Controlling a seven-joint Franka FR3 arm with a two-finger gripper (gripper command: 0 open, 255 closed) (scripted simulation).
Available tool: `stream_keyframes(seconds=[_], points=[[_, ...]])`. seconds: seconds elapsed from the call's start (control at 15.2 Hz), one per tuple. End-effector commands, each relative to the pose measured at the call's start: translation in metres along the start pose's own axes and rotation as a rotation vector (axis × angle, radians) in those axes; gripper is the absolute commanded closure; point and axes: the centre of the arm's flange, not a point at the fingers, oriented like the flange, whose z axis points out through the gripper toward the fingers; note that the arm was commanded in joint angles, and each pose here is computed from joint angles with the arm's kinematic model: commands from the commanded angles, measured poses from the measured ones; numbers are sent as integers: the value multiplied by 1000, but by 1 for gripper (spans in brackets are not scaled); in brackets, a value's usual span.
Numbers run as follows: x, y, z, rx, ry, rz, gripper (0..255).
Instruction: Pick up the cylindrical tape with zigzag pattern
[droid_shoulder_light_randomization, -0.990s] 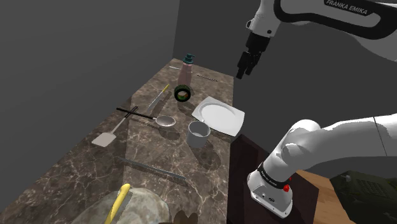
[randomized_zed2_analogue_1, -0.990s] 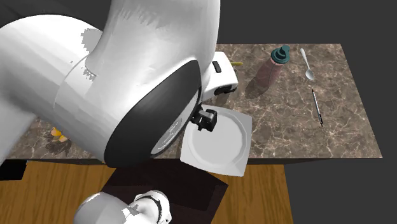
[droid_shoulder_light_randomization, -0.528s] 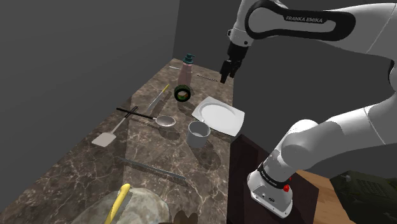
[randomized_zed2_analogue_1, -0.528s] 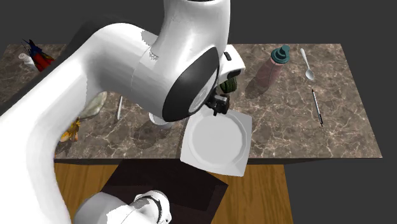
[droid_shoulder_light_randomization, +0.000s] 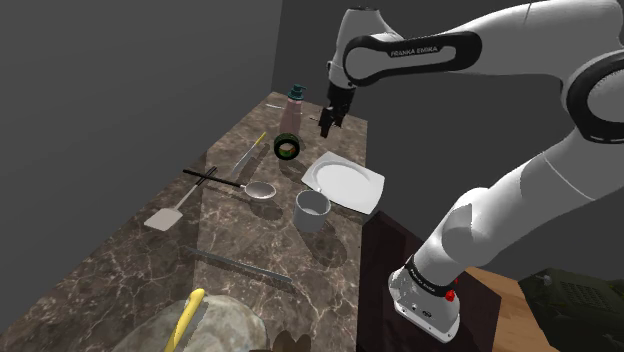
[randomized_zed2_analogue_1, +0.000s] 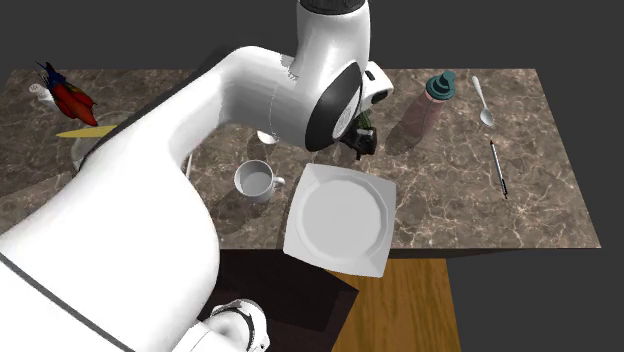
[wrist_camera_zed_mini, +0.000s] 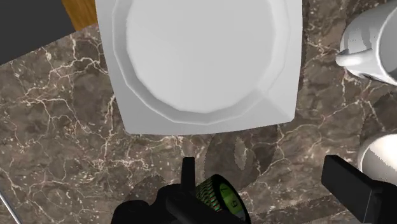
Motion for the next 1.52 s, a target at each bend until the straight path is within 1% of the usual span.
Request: stream_keyframes(seconds=[0.0, 0.66, 0.73, 1.19, 1.32, 1.39, 1.45], points=[[20, 0, 16, -21, 6, -17, 0], [121, 5, 94, -124, 27, -97, 0], [128, 5, 99, -131, 29, -102, 0], [128, 0, 136, -131, 29, -102, 0], [128, 0, 139, -131, 29, -102, 0], [127, 0, 139, -131, 29, -102, 255], [128, -1, 139, -131, 29, -102, 255]])
